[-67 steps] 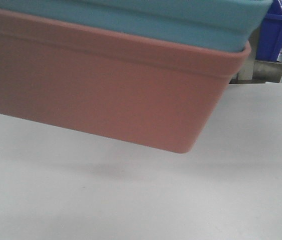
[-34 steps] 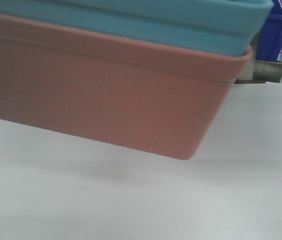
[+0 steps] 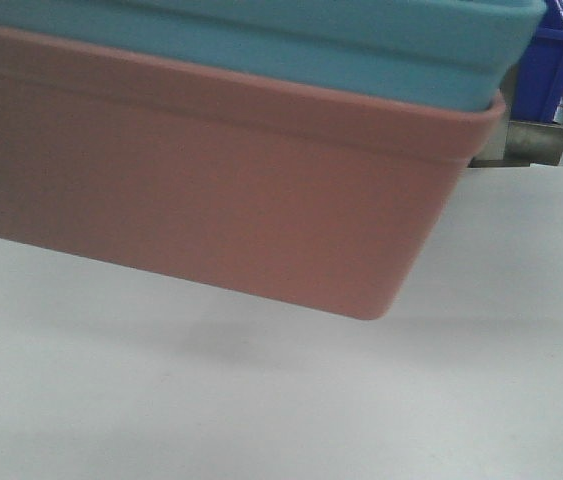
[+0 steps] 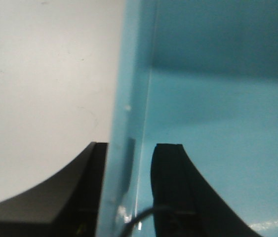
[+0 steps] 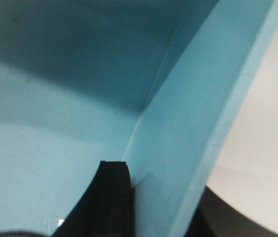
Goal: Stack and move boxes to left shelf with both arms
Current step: 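Lift the stacked boxes off the table with both grippers, then hold the stacked boxes with both grippers while the base drives away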
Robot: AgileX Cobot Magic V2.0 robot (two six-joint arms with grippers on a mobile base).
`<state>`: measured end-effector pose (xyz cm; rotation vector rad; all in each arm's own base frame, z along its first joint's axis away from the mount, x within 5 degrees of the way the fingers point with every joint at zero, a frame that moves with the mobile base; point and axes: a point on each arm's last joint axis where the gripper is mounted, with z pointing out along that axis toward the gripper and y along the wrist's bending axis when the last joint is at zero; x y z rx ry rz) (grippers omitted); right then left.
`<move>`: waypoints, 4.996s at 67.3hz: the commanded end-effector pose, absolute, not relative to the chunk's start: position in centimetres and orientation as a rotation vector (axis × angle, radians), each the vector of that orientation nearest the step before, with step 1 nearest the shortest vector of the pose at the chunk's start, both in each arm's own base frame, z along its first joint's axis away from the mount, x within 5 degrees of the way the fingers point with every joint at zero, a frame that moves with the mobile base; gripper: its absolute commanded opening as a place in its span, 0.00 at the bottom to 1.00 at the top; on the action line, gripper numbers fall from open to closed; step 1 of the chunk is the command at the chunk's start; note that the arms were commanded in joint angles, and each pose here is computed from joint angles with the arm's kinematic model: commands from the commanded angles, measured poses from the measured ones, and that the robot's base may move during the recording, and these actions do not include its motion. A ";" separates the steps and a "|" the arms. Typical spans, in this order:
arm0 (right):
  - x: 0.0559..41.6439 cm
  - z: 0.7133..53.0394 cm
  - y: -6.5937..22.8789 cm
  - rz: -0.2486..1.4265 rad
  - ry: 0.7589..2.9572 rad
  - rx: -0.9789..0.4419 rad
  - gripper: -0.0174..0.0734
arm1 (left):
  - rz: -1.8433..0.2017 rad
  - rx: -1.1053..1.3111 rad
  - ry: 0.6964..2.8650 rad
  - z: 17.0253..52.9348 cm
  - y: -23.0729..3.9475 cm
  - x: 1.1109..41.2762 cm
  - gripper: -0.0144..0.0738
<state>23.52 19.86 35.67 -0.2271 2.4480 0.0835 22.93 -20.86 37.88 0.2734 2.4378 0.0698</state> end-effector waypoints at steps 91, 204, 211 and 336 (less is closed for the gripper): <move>23.2 39.5 22.2 0.386 2.184 -0.325 0.22 | -0.382 0.400 2.244 41.3 -24.1 21.2 0.15; 23.2 39.4 22.2 0.385 2.185 -0.324 0.22 | -0.382 0.400 2.244 41.3 -24.1 21.2 0.15; 23.2 39.4 22.2 0.385 2.185 -0.324 0.22 | -0.382 0.400 2.244 41.3 -24.1 21.2 0.15; 23.2 39.4 22.2 0.385 2.185 -0.324 0.22 | -0.382 0.400 2.244 41.3 -24.1 21.2 0.15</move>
